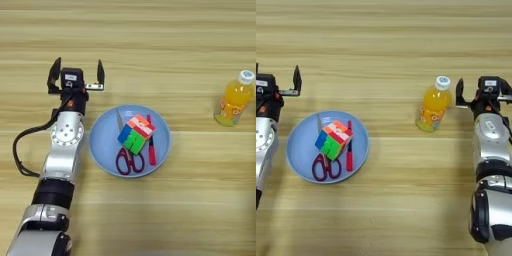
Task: Move the objects on the table
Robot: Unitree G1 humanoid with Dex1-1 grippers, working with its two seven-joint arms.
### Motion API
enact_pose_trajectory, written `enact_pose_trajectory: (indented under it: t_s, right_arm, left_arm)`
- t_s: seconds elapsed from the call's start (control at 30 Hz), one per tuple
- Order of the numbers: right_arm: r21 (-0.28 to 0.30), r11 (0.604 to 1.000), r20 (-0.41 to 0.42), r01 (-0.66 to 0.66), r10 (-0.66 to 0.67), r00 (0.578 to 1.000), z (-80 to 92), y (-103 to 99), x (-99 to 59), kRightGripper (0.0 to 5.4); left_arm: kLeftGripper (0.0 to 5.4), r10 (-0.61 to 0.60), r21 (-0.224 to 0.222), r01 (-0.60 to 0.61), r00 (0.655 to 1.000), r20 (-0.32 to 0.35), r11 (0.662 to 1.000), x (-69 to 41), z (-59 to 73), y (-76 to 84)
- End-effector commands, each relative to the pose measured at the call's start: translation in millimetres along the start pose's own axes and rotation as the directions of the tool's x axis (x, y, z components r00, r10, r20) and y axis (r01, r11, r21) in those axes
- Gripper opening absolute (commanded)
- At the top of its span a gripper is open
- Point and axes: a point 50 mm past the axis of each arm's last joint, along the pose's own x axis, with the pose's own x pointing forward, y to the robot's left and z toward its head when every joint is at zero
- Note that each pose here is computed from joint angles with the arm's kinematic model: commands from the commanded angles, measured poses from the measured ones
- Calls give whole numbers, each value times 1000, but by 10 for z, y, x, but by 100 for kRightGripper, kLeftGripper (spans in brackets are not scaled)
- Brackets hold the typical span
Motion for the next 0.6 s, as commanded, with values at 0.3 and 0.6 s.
enact_pose_trajectory:
  t_s: [0.3, 0.6]
  right_arm:
    - [12, 1000, 22, 2, -2, 1000, 47, 77, 25, 538]
    - [14, 1000, 27, 0, 0, 1000, 50, 128, 21, 538]
  left_arm:
    - [540, -249, -119, 240, 966, -64, 963, -385, 139, -471]
    - [540, -437, -152, 417, 890, -128, 896, -646, 93, -723]
